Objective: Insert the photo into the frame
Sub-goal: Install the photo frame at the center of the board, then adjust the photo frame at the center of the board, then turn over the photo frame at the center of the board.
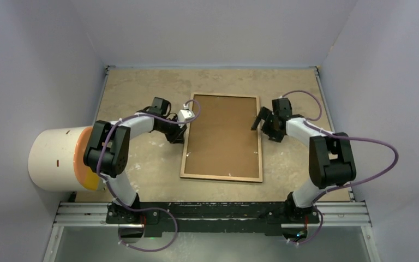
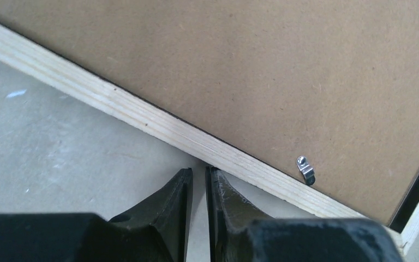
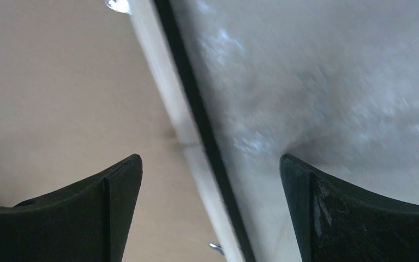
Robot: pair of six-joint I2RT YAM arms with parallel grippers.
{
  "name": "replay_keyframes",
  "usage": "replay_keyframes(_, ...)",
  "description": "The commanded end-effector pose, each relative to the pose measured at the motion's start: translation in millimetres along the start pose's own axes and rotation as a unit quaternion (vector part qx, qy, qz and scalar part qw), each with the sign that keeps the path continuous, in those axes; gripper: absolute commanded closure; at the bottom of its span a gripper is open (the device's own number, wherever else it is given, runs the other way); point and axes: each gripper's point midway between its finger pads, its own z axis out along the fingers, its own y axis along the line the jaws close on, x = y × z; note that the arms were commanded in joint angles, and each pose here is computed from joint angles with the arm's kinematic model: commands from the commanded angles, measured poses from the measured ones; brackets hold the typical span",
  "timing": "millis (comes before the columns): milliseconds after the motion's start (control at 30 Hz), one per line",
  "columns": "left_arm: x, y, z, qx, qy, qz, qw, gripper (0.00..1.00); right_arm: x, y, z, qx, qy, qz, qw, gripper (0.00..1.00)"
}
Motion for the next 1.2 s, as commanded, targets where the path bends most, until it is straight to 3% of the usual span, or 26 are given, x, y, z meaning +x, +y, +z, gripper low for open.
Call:
replay_keyframes(0,21.0,-35.7,15.6,0.037,0.045,0.024,0.998,0.80,-38.4,58.2,10.1,-0.105,-0.024,-0.005,0.994,0.01)
replay_keyframes(333,-3.4,-126.1,18.7,0.200,0.010,0.089,0.976,0.77,-57.7,90.2,20.4,-0.115,-0.020,-0.068,0.991,0.01)
replay_keyframes(433,-12.7,-137.1,10.8,0.225,-0.009,0.103,0.969,0.74,-63.3,84.0,22.3,-0.044,-0.032,-0.110,0.992,0.01)
replay_keyframes(500,-19.2,-133.9,2.4,0.219,-0.009,0.108,0.970,0.73,-73.9,85.9,8.7,0.007,-0.076,-0.141,0.987,0.01)
replay_keyframes(633,-38.9,-81.8,-40.8,0.156,-0.049,0.071,0.984,0.60,-72.7,130.5,-29.6,-0.002,-0.147,-0.193,0.970,0.02)
replay_keyframes(767,-54.1,0.3,-95.5,0.034,-0.067,0.026,0.997,0.49,-25.3,182.5,-48.8,-0.040,-0.131,-0.242,0.961,0.07)
replay_keyframes(933,-48.2,68.7,-137.3,-0.090,-0.071,-0.067,0.991,0.40,62.5,235.3,-45.4,-0.045,-0.090,-0.321,0.942,0.16)
replay_keyframes(1167,-25.7,97.5,-152.1,-0.159,-0.046,-0.140,0.976,0.40,132.7,263.6,-24.4,-0.014,-0.062,-0.377,0.924,0.34)
